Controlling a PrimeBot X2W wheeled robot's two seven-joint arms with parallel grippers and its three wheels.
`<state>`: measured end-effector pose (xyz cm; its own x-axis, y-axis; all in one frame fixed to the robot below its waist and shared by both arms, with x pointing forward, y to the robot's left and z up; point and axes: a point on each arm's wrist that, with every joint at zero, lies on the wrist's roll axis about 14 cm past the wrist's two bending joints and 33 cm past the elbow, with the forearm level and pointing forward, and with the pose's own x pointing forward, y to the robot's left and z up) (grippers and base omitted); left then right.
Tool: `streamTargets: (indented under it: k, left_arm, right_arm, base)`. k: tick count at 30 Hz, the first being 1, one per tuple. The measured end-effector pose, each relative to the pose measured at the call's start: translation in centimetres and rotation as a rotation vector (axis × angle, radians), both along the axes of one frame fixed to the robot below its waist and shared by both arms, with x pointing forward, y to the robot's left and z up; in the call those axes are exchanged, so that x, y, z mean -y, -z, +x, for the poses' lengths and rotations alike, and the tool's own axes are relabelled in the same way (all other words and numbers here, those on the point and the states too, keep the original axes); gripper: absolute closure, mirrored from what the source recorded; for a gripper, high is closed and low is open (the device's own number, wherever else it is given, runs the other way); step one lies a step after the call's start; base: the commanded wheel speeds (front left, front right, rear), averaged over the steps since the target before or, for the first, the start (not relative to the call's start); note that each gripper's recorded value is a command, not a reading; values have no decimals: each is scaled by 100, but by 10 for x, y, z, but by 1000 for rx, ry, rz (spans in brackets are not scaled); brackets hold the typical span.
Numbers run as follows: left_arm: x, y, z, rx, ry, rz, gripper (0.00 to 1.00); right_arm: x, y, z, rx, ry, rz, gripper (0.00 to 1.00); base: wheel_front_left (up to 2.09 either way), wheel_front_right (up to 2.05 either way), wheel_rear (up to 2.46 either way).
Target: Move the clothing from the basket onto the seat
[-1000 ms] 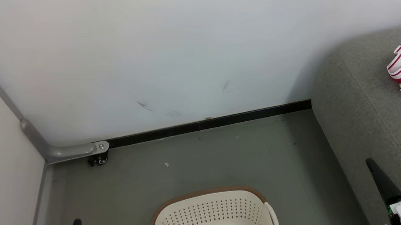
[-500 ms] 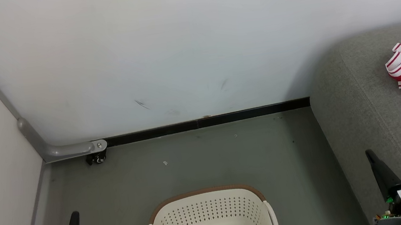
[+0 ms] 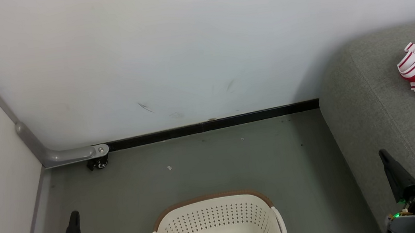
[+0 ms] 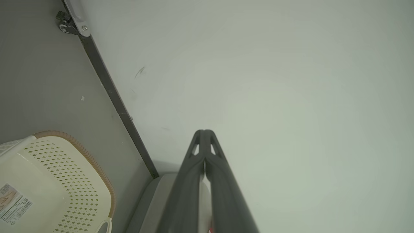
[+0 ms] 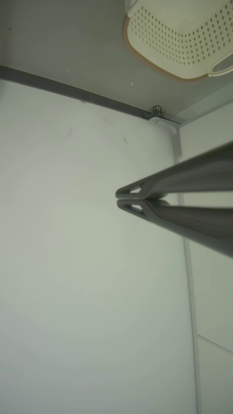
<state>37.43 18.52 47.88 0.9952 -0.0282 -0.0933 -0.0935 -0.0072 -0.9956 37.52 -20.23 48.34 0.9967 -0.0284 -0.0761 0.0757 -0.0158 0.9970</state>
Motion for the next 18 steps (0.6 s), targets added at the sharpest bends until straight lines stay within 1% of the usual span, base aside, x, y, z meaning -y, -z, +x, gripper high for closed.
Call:
streamTargets:
  k: [18]
  left_arm:
    - [-1,2,0,-3,-2,-1,100]
  right_arm:
    - [1,2,0,-5,2,0,100]
  base:
    - [0,0,0]
